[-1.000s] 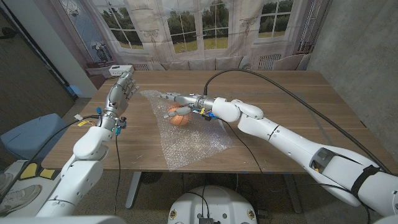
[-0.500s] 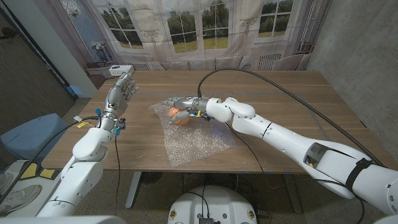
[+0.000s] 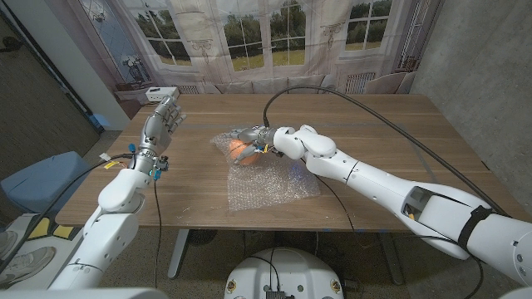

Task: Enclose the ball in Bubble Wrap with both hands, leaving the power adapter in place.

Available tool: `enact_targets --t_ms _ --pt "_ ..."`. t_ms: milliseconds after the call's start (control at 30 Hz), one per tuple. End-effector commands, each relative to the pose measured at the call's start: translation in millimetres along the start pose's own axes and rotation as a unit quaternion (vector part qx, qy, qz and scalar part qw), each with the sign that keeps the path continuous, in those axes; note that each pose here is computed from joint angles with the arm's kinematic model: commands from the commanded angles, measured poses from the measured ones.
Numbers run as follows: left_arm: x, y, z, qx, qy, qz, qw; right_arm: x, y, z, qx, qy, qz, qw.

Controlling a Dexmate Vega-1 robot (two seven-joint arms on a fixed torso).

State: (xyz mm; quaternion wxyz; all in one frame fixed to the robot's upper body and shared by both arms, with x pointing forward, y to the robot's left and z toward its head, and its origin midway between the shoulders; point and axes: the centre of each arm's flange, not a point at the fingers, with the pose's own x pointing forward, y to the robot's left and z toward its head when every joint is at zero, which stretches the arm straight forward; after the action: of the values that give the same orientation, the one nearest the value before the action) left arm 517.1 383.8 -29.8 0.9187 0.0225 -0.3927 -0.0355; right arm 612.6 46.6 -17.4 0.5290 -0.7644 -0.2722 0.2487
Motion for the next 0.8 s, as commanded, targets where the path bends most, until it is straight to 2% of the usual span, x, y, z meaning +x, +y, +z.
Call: enact_targets --t_ms 33,133,200,300,400,433,567,667,700,767,800 --pt "9.1 -0.6 -3.9 -0.004 0.005 0.002 1.000 5.0 16.8 -9.6 -0.008 0.010 0.038 0.9992" --pt "11.4 -1.5 -4.3 -0.004 0.007 -0.004 1.000 5.2 20.1 -11.0 -0.006 0.013 0.047 0.9988" --pt "12.9 -1.6 -4.6 -0.005 0.007 -0.005 1.000 3.7 21.4 -12.4 0.002 0.005 0.047 0.9989" --pt "15.9 -3.8 -4.5 -0.005 0.006 -0.008 1.000 1.1 20.9 -13.2 -0.003 0.001 0.028 0.9996" --pt "17.8 -5.7 -5.3 -0.008 0.007 -0.008 1.000 -2.2 17.8 -15.4 -0.002 0.002 -0.007 1.0000" --pt "18.5 -6.1 -5.2 -0.008 0.008 -0.011 1.000 -2.5 16.7 -16.3 -0.001 0.002 -0.006 1.0000" --pt "20.1 -7.8 -4.9 -0.005 0.009 -0.011 1.000 -6.3 12.4 -21.1 0.024 -0.011 -0.042 0.9988" --pt "21.7 -10.4 -4.7 -0.004 0.010 -0.013 1.000 -9.0 7.1 -26.6 0.049 -0.015 -0.092 0.9944" --pt "22.1 -10.8 -4.9 -0.006 0.010 -0.013 1.000 -10.2 5.3 -26.2 0.041 -0.011 -0.109 0.9932" --pt "22.6 -11.7 -4.8 -0.007 0.010 -0.015 1.000 -11.6 2.6 -29.5 0.054 -0.020 -0.123 0.9907" --pt "22.6 -12.4 -4.6 -0.005 0.011 -0.015 1.000 -12.9 1.4 -29.7 0.047 -0.014 -0.142 0.9887"
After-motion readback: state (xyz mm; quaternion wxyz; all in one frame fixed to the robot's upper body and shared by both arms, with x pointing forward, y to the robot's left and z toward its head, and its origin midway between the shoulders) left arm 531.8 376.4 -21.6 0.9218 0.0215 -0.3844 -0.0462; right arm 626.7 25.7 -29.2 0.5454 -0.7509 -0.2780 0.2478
